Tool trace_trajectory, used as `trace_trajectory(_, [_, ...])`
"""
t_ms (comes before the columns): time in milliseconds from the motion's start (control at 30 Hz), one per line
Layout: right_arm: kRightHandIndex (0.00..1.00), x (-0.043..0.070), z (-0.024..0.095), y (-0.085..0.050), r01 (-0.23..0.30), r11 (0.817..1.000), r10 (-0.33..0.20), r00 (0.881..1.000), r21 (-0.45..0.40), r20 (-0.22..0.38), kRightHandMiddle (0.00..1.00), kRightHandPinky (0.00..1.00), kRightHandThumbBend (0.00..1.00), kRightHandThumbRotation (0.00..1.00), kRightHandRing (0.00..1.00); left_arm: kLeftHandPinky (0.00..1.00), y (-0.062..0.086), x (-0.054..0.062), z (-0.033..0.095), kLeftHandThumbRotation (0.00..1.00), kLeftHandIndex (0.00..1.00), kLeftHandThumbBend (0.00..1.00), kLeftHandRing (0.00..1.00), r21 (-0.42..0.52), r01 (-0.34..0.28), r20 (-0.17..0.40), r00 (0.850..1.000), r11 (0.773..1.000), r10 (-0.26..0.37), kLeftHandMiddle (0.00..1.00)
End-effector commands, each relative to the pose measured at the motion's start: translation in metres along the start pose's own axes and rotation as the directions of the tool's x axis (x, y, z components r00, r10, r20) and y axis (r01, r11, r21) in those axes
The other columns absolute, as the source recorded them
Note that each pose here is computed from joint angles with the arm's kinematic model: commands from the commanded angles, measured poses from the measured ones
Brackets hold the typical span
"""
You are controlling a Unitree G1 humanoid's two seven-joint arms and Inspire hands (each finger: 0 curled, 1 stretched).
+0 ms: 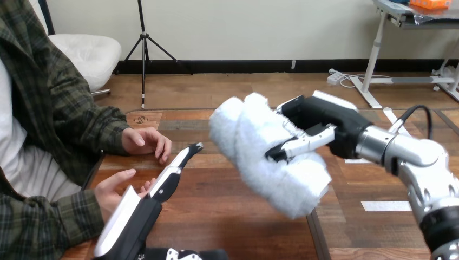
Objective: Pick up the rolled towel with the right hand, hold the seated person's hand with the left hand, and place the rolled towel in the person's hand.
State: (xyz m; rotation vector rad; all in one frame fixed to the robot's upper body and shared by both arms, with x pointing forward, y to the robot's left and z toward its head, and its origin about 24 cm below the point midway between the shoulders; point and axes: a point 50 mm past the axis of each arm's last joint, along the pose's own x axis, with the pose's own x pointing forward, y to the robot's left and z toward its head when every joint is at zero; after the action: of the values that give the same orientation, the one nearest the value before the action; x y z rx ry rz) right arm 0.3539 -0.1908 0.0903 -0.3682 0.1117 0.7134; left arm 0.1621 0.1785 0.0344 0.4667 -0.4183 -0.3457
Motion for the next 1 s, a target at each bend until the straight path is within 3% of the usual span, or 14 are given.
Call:
trace_trajectory(0, [0.24,0.007,0.036,0.002,0.010,0.999,-0.004,0.985,-0.032,0.175,0.18,0.07,0.76,0.00,0.12,0.80,0.019,0.015,0.022,0.62,0.94,1.00,0.90,0.184,-0.024,0.110,0.994,0.983,0.004,0.93])
trace_trajectory(400, [0.23,0.011,0.038,0.019,-0.020,0.999,0.026,0.980,-0.033,0.200,0.17,0.07,0.75,0.00,0.11,0.91,0.039,0.018,0.036,0.58,0.97,1.00,0.95,0.386,0.011,0.055,0.998,0.922,-0.035,0.97])
trace_trajectory(667, [0.23,0.011,0.036,0.026,-0.037,0.999,0.041,0.979,-0.023,0.198,0.17,0.07,0.75,0.00,0.11,0.91,0.056,0.021,0.039,0.55,0.96,1.00,0.94,0.448,0.012,0.026,0.999,0.894,-0.027,0.96])
trace_trajectory(967, [0.23,0.010,0.031,0.030,-0.042,0.999,0.042,0.981,-0.007,0.190,0.17,0.07,0.77,0.00,0.11,0.87,0.076,0.026,0.044,0.52,0.94,1.00,0.93,0.551,0.023,-0.018,1.000,0.834,-0.015,0.94])
